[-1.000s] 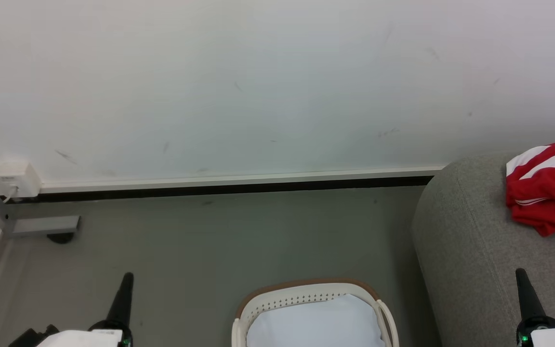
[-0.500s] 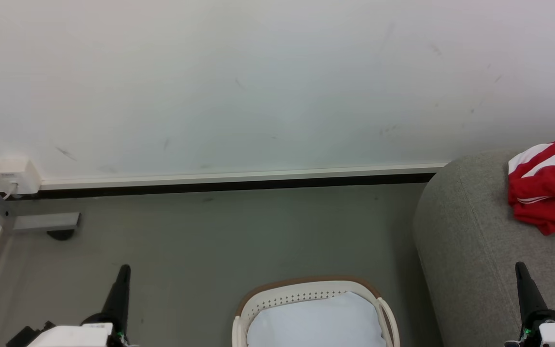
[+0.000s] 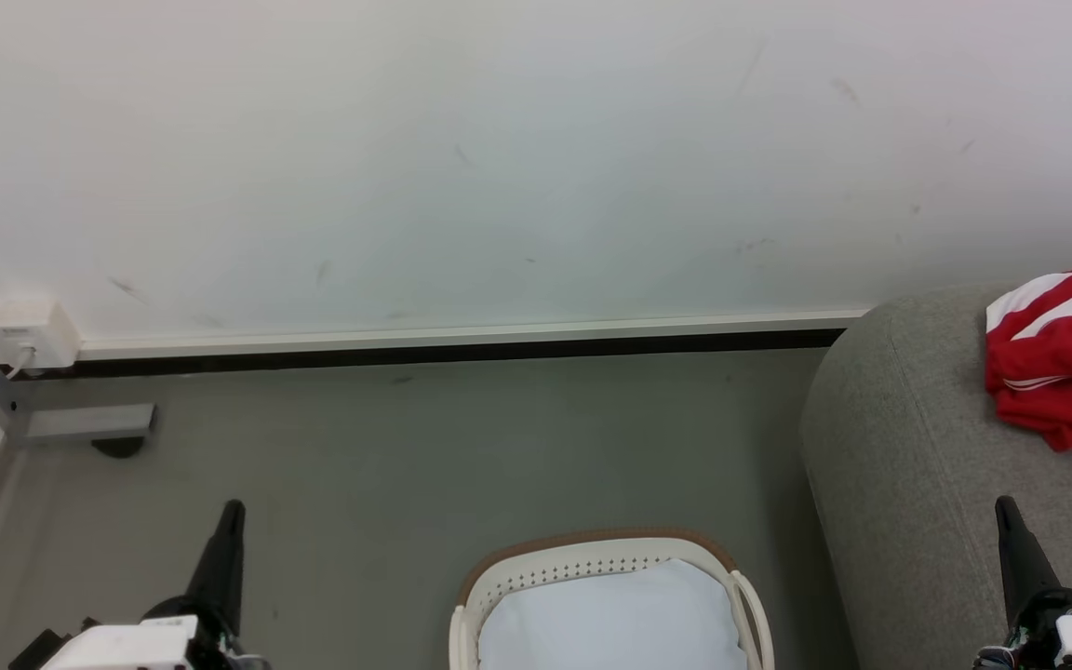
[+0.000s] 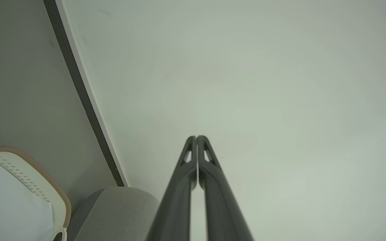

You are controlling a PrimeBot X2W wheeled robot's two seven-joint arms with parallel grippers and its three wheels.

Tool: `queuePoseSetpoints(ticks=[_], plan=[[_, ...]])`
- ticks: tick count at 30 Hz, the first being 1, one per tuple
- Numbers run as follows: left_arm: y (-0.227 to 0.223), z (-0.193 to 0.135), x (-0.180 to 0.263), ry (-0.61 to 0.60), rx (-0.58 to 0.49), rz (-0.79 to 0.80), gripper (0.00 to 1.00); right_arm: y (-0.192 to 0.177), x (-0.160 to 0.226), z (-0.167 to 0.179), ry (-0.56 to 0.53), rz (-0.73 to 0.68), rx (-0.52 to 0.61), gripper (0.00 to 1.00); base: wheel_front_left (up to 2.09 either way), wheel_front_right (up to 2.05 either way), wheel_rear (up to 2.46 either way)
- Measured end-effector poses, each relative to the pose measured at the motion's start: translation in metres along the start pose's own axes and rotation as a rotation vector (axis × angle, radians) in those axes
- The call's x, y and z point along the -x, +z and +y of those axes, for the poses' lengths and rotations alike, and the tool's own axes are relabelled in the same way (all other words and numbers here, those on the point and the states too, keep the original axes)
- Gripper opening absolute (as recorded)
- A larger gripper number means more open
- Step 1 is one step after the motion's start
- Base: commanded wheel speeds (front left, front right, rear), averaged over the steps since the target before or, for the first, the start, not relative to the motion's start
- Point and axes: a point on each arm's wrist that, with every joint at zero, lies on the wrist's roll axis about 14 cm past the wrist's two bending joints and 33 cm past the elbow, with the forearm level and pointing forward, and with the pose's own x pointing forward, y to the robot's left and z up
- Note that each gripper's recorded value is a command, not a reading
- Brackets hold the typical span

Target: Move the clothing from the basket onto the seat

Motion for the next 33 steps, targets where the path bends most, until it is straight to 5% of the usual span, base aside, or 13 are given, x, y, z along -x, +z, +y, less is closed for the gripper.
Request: queuePoseSetpoints(ticks=[33], plan=[[0.0015, -0.0029, -0.0020, -0.011, 0.031, -0.002, 0.00, -0.0003, -0.0032, 0.0041, 0.014, 0.004, -0.041, 0.00, 0.00, 0.00, 0.00]])
